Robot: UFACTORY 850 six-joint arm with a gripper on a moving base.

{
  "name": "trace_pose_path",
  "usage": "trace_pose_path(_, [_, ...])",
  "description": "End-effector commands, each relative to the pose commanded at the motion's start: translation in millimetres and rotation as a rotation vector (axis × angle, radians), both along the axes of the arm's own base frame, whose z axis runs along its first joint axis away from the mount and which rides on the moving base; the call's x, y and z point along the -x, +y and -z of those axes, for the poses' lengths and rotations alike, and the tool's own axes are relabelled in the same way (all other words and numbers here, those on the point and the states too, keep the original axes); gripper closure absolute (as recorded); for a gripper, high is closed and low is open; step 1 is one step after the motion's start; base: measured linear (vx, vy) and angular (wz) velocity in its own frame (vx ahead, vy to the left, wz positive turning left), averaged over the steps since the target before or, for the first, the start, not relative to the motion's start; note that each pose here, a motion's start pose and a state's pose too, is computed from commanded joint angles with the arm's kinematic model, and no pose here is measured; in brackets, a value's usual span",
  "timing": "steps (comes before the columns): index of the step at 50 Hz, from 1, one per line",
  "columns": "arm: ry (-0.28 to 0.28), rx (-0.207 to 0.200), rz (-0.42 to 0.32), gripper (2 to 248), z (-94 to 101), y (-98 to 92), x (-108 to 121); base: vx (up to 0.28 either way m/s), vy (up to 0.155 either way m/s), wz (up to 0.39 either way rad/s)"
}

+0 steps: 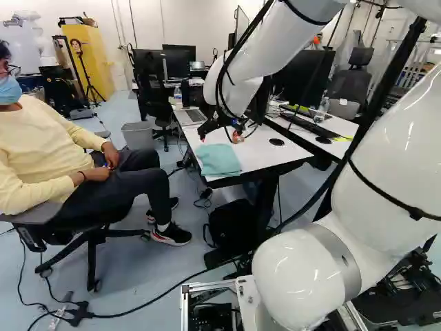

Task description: Clean the table with the green towel

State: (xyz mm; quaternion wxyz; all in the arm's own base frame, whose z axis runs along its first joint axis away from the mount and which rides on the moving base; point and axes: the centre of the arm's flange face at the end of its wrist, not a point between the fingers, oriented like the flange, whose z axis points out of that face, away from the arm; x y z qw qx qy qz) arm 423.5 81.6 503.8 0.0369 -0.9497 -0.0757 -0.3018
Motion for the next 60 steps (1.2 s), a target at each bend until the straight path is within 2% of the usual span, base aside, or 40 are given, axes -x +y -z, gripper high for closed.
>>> trace_pose_path(31, [-0.014,-0.002,0.004,3,3.7,-2.3,2,0.000,0.000,0.000])
trace_pose_path(60, [-0.079,-0.008,0.024,3,21.1,-13.0,12,0.000,0.000,0.000])
